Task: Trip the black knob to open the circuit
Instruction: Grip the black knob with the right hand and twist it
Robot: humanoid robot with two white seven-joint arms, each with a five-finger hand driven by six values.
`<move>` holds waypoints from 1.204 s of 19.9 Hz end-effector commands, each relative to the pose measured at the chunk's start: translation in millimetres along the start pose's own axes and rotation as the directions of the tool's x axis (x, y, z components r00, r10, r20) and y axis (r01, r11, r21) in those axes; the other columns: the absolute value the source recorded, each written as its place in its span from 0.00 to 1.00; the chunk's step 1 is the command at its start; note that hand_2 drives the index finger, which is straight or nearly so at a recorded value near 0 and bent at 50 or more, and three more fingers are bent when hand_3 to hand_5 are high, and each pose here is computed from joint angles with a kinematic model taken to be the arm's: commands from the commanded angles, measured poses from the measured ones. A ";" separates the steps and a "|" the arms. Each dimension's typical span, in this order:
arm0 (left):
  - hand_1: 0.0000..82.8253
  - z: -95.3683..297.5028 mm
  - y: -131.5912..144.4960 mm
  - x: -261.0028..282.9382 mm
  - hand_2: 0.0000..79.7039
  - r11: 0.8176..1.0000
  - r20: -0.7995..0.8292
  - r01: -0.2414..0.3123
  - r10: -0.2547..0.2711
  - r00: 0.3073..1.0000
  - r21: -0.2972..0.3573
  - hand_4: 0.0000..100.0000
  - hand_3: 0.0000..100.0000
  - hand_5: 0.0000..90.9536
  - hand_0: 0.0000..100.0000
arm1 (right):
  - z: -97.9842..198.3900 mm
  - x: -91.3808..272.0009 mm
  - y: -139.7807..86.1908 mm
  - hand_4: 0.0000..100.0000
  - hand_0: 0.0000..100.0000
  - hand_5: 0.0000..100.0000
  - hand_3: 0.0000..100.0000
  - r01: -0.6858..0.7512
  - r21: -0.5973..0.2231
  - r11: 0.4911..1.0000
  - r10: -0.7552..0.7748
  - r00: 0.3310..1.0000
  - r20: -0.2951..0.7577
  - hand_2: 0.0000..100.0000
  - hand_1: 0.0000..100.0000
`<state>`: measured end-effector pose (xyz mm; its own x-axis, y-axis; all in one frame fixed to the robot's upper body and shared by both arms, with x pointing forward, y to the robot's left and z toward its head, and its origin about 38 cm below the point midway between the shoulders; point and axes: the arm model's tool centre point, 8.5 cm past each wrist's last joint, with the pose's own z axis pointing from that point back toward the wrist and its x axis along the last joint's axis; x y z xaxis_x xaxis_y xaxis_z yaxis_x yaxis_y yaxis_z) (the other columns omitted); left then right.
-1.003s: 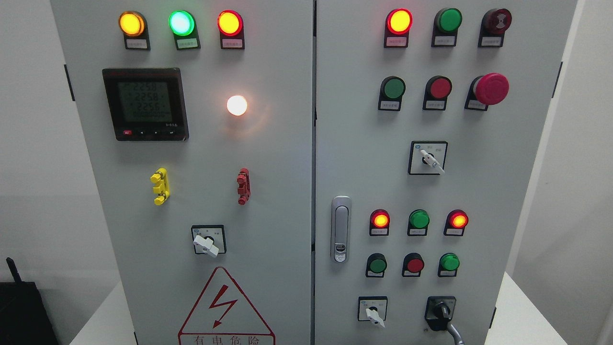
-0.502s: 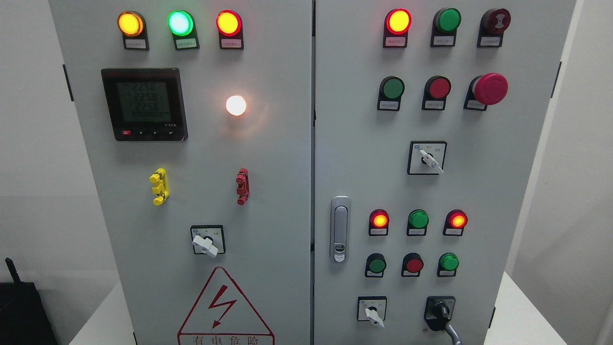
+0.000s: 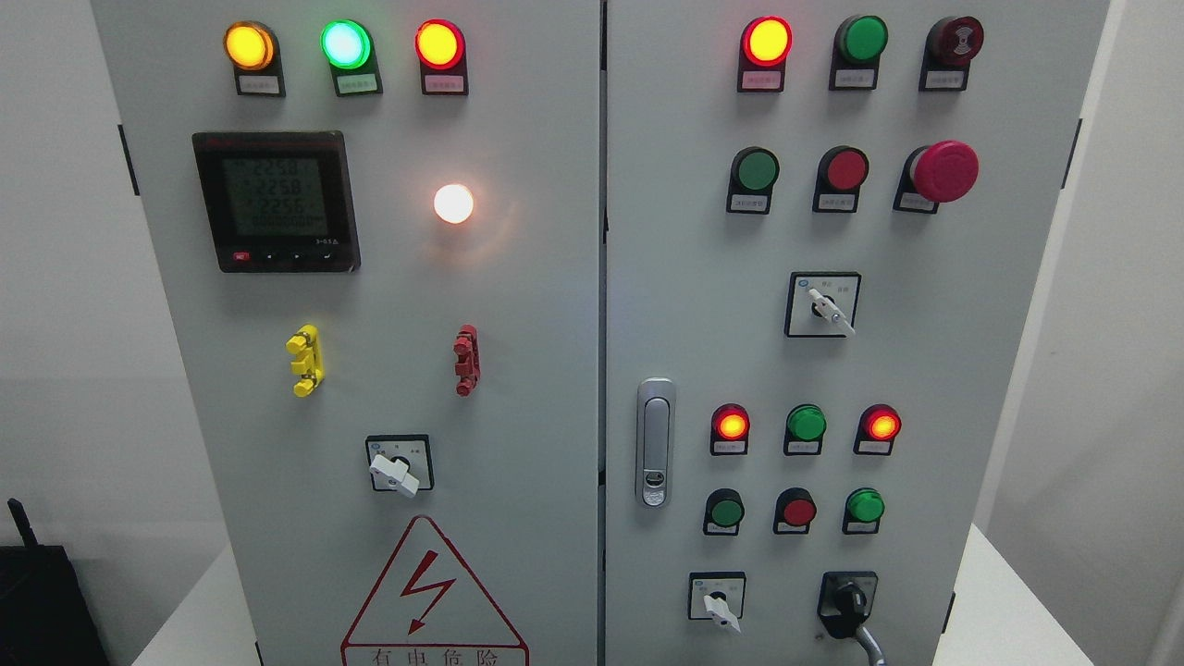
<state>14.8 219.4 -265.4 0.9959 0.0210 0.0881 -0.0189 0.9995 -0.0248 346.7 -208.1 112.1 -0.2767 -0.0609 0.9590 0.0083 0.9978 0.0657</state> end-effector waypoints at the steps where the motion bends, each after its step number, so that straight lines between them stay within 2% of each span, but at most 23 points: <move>1: 0.47 0.0 -0.5 -0.3 0.00 1.000 -0.002 -0.003 0.003 1.000 0.000 0.00 0.00 0.00 0.12 | -5.3 11.2 15.7 1.00 1.00 0.90 1.00 0.004 0.057 0.998 -0.007 0.999 0.041 0.00 1.00; 24: 0.47 0.0 -0.5 -0.3 0.00 1.000 -0.002 -0.003 0.003 1.000 0.000 0.00 0.00 0.00 0.12 | -7.5 14.9 26.0 1.00 1.00 0.90 1.00 0.012 0.082 0.997 -0.017 0.998 0.055 0.00 1.00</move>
<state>14.8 219.4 -265.4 0.9959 0.0210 0.0881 -0.0189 0.9995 -0.0248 347.3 -198.6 112.5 -0.2739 -0.0687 0.9593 -0.0099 0.9976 0.0686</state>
